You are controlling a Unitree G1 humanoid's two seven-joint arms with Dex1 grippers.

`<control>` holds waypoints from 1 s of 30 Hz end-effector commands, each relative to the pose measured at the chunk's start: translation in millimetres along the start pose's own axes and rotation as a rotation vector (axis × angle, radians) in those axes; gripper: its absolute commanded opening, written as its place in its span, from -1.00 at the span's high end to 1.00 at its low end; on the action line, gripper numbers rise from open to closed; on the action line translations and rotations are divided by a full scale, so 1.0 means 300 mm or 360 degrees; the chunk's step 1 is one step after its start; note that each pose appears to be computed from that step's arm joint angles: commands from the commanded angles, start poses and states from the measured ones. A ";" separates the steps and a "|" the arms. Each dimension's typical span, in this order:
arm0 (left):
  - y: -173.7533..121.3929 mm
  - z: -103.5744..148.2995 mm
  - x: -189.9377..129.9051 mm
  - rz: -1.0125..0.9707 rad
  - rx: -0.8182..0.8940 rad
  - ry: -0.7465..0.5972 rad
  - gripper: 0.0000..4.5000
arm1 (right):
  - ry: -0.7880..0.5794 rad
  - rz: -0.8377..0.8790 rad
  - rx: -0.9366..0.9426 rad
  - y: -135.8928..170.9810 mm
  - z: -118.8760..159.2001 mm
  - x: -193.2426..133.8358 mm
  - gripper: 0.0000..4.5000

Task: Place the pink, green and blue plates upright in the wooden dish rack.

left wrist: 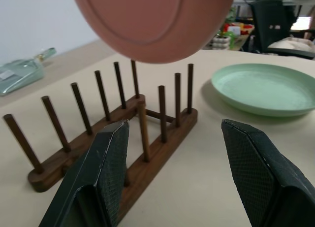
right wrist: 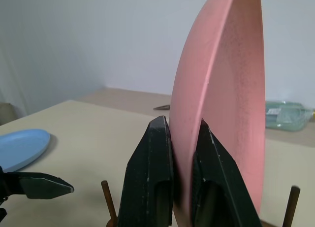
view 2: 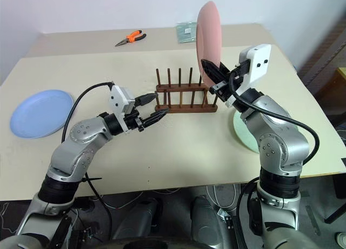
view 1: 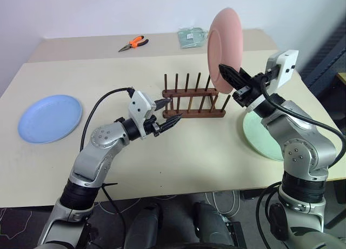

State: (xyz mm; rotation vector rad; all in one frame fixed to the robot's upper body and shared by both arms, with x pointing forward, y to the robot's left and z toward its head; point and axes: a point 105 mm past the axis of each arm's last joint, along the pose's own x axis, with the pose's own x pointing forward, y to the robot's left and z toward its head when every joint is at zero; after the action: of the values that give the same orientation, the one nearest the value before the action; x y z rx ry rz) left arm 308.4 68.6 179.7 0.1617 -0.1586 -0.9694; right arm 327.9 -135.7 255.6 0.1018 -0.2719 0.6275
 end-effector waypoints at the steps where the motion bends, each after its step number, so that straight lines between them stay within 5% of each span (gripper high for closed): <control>1: -0.049 0.032 0.004 -0.0092 -0.0002 -0.0050 -0.35 | -0.0023 -0.0092 0.0034 -0.043 0.002 -0.004 1.00; 9: -0.077 0.019 0.012 -0.0131 -0.0010 -0.0022 -0.35 | 0.0074 -0.0147 0.0162 -0.092 -0.068 -0.010 1.00; 15: -0.068 -0.001 0.010 -0.0118 0.0003 0.0018 -0.38 | 0.0112 -0.0175 -0.0156 -0.120 -0.052 -0.026 -0.15; 17: -0.060 -0.011 0.011 -0.0095 0.0000 0.0037 -0.61 | 0.0164 -0.0165 -0.0330 -0.136 -0.051 -0.057 -0.58; 20: -0.064 -0.026 0.010 -0.0111 0.0008 0.0072 -0.98 | 0.0315 -0.0112 -0.0540 -0.161 -0.063 -0.141 -0.58; 30: -0.087 -0.044 0.029 -0.0215 0.0024 0.0090 -0.98 | 0.0933 -0.0149 -0.0682 -0.214 -0.239 -0.389 -0.58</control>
State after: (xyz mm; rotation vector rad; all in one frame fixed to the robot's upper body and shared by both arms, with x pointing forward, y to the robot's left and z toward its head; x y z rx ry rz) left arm 295.6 50.1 153.9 0.1970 -0.0620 -1.0847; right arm 292.7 -247.8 146.3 -0.4072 0.1944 0.4595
